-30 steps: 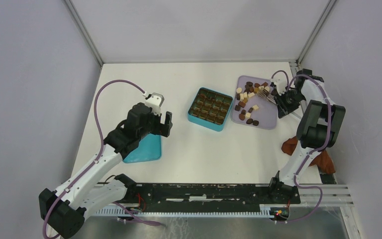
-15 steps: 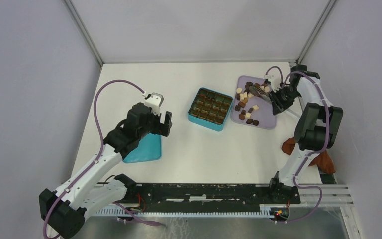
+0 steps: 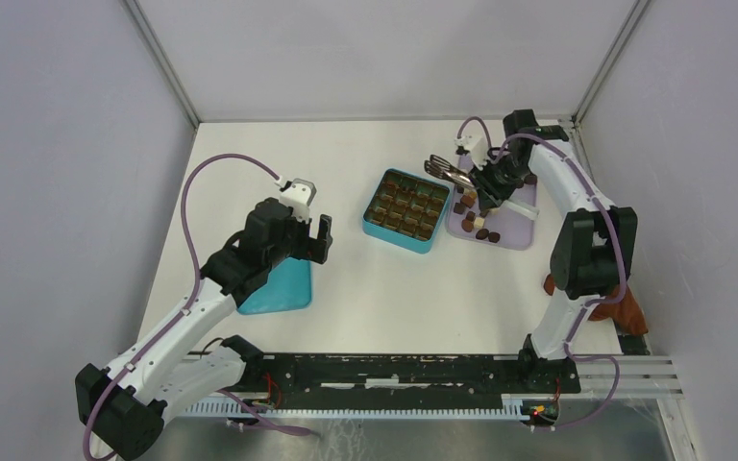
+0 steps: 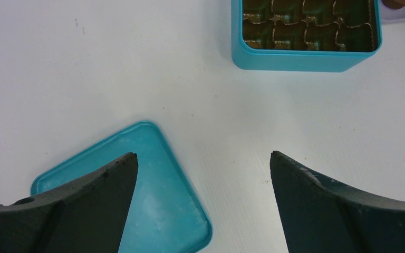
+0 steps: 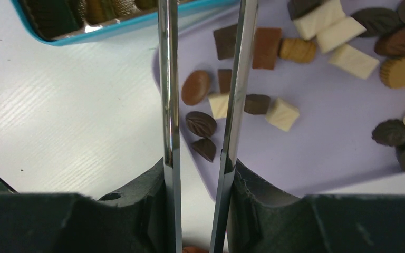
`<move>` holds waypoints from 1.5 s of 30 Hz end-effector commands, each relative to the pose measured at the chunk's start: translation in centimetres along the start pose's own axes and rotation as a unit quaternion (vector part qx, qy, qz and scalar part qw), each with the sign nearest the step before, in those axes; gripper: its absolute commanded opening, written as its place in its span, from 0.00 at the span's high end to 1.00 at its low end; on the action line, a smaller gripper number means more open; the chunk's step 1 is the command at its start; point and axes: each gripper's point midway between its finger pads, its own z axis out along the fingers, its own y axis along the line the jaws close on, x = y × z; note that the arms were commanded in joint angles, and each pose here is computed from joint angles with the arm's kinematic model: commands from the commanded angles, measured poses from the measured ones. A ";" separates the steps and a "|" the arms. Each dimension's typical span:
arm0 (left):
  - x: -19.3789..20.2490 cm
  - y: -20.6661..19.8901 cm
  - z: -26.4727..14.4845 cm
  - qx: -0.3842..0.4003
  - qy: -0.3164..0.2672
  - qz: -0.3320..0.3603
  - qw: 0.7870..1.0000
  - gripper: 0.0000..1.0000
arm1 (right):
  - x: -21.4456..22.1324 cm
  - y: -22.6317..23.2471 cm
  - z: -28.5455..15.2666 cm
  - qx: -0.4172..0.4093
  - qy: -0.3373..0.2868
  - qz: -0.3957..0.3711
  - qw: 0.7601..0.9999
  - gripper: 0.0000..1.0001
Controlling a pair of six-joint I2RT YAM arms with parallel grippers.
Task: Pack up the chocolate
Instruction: Place the fake chocolate in the packing box.
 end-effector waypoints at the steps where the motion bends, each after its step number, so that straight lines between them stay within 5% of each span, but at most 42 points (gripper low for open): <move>1: -0.6 0.4 0.0 -0.004 -0.014 0.010 1.000 0.00 | -2.4 1.5 0.4 -0.011 -0.019 -0.013 1.000 1.00; 22: -0.6 0.3 -0.1 -0.002 -0.015 0.011 1.000 0.00 | -1.0 1.5 4.4 0.005 0.038 -0.016 0.999 0.90; 45: -0.6 0.4 -0.1 -0.003 -0.016 0.010 1.000 0.00 | -0.9 1.6 4.8 0.009 0.048 -0.022 0.999 0.62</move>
